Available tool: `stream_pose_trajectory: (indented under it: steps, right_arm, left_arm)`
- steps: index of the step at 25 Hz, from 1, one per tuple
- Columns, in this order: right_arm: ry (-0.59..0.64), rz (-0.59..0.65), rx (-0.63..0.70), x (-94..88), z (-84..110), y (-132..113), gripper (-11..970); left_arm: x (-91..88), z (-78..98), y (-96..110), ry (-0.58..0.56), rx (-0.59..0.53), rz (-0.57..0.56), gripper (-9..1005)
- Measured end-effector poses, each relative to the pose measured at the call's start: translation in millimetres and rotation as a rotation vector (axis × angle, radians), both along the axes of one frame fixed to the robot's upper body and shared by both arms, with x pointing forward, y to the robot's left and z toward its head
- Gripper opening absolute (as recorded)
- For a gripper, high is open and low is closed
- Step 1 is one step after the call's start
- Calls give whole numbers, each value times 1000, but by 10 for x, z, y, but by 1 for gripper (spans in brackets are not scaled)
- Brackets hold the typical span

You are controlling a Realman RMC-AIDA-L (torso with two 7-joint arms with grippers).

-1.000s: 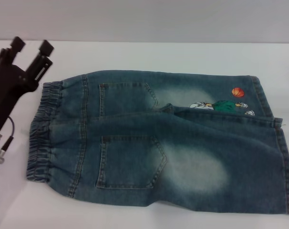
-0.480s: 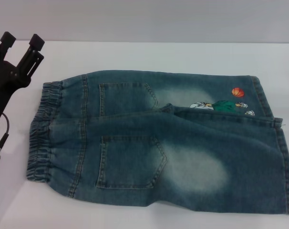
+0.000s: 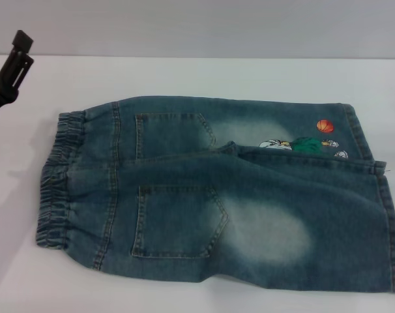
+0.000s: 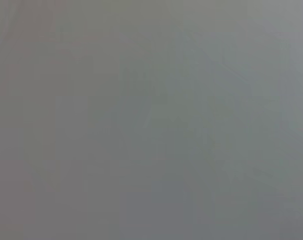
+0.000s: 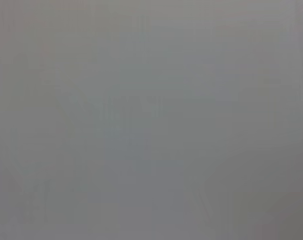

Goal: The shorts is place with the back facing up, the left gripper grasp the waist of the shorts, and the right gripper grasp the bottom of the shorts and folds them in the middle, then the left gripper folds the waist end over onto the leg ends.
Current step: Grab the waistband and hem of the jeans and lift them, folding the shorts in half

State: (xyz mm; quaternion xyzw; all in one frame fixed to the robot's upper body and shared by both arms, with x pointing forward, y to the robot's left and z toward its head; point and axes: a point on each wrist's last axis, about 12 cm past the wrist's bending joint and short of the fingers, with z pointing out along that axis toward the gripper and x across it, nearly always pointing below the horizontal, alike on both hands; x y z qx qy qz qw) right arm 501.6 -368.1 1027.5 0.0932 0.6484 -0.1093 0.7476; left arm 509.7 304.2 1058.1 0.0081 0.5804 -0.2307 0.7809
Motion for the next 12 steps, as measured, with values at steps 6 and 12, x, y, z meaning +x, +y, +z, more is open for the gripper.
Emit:
stream_pose_trajectory:
  steps: [6,12]
  right_arm:
    - [-34,31,38,135,69,71,569]
    - [-47,80,35,293,139,174,568]
  left_arm:
    - [-26,-23,75,11,-6,40,802]
    - [-11,-25,107,17,-13,67,799]
